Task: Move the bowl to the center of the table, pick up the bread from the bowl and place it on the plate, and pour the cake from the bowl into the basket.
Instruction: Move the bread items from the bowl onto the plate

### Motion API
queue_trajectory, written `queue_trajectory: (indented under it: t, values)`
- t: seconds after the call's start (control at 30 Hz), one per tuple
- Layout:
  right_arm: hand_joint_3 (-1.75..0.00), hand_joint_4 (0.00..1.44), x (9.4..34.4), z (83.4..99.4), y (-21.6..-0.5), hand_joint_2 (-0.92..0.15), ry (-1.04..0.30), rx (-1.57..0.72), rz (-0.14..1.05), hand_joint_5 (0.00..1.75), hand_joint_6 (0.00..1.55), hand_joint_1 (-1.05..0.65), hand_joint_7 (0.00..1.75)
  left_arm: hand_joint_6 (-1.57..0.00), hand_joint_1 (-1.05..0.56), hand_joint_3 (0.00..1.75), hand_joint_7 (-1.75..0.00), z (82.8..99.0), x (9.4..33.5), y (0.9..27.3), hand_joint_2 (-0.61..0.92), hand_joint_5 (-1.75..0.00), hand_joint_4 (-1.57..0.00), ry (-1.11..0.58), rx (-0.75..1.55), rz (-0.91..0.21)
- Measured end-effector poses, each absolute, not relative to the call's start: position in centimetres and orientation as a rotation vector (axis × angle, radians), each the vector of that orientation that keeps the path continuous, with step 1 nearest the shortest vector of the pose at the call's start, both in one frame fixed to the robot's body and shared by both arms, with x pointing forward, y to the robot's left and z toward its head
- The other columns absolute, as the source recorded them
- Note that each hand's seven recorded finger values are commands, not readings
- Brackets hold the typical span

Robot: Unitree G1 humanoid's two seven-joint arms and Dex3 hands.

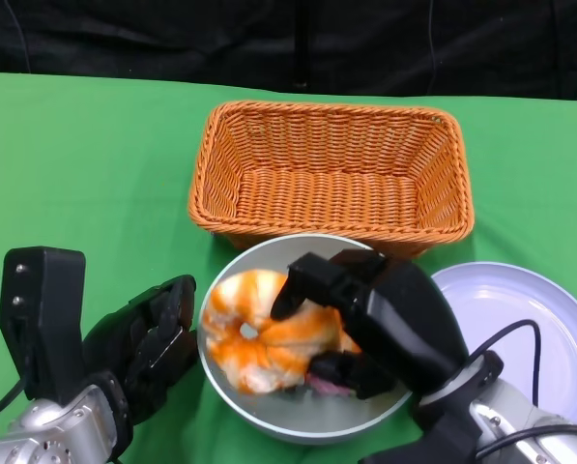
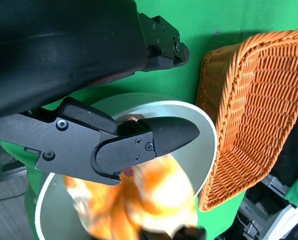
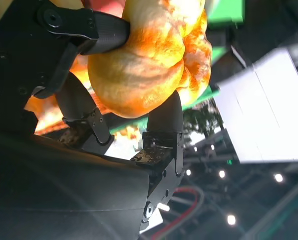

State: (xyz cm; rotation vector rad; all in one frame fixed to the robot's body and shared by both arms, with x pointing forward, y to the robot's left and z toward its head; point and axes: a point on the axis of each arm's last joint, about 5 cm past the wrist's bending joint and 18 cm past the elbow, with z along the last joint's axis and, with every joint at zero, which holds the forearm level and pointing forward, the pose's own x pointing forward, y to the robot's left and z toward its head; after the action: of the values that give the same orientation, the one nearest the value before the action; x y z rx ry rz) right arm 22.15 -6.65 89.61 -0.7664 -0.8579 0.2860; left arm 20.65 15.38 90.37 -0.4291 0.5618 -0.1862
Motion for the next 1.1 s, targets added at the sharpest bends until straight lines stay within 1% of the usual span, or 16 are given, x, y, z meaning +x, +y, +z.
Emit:
queue_trajectory:
  t: [0.07, 0.13, 0.23, 0.33, 0.43, 0.5, 0.7, 0.8, 0.83, 0.87, 1.0, 1.1]
  values:
    - [-1.48, 1.06, 22.3, 90.1, -6.9, -0.29, -0.865, -0.746, 0.269, 1.75, 0.8, -0.23, 1.75, -0.15, -0.72, 0.71, -0.02, 90.4, 20.6, 15.4, 0.92, -0.24, 0.0, 0.562, -0.429, -0.186]
    - [-1.49, 1.06, 22.3, 90.7, -7.0, -0.29, -0.868, -0.72, 0.258, 1.75, 0.81, -0.23, 1.75, -0.14, -0.72, 0.71, -0.01, 90.4, 20.6, 15.4, 0.92, -0.24, 0.0, 0.562, -0.428, -0.187]
    - [-1.6, 1.06, 22.1, 91.4, -7.3, -0.24, -0.86, -0.673, 0.244, 1.75, 0.8, -0.22, 1.75, -0.14, -0.71, 0.71, -0.01, 90.4, 20.7, 15.4, 0.92, -0.22, 0.0, 0.562, -0.428, -0.188]
    - [-1.68, 1.06, 21.6, 91.8, -7.7, -0.18, -0.825, -0.613, 0.253, 1.75, 0.8, -0.25, 1.75, -0.15, -0.71, 0.72, -0.01, 90.4, 20.7, 15.4, 0.92, -0.22, 0.0, 0.556, -0.425, -0.188]
    - [-1.72, 1.06, 21.3, 92.5, -8.1, -0.16, -0.817, -0.571, 0.25, 1.75, 0.8, -0.26, 1.75, -0.15, -0.71, 0.72, -0.01, 90.4, 20.7, 15.5, 0.92, -0.22, 0.0, 0.552, -0.422, -0.189]
    - [-1.74, 1.06, 21.2, 92.9, -8.3, -0.11, -0.811, -0.535, 0.241, 1.75, 0.81, -0.21, 1.73, -0.15, -0.71, 0.72, -0.01, 90.3, 20.7, 15.5, 0.92, -0.22, 0.0, 0.55, -0.422, -0.189]
    - [-1.75, 1.05, 20.9, 94.1, -9.2, -0.11, -0.793, -0.41, 0.203, 1.75, 0.82, -0.17, 1.7, -0.15, -0.72, 0.71, -0.01, 90.2, 20.7, 15.6, 0.92, -0.23, 0.0, 0.554, -0.421, -0.185]
    - [-1.75, 1.05, 20.7, 94.3, -9.3, -0.11, -0.787, -0.394, 0.211, 1.75, 0.82, -0.17, 1.69, -0.15, -0.72, 0.71, -0.01, 90.2, 20.7, 15.6, 0.92, -0.23, 0.0, 0.559, -0.422, -0.184]
    - [-1.75, 1.04, 20.7, 94.2, -9.6, -0.12, -0.777, -0.396, 0.21, 1.75, 0.85, -0.13, 1.63, -0.15, -0.72, 0.71, -0.01, 90.1, 20.7, 15.6, 0.92, -0.23, 0.0, 0.561, -0.423, -0.185]
    - [-1.75, 1.04, 20.9, 94.3, -10.0, -0.12, -0.768, -0.385, 0.195, 1.75, 0.86, -0.12, 1.6, -0.15, -0.72, 0.71, -0.01, 90.1, 20.7, 15.6, 0.92, -0.23, 0.0, 0.562, -0.423, -0.185]
    - [-1.75, 1.04, 21.3, 94.7, -12.5, -0.13, -0.758, -0.395, 0.11, 1.75, 0.87, -0.09, 1.58, -0.15, -0.72, 0.71, -0.01, 90.1, 20.7, 15.9, 0.92, -0.23, 0.0, 0.563, -0.412, -0.179]
    - [-1.75, 1.04, 21.2, 94.5, -13.0, -0.13, -0.755, -0.404, 0.104, 1.75, 0.87, -0.08, 1.57, -0.15, -0.72, 0.71, -0.01, 90.1, 20.7, 15.9, 0.92, -0.23, 0.0, 0.558, -0.418, -0.196]
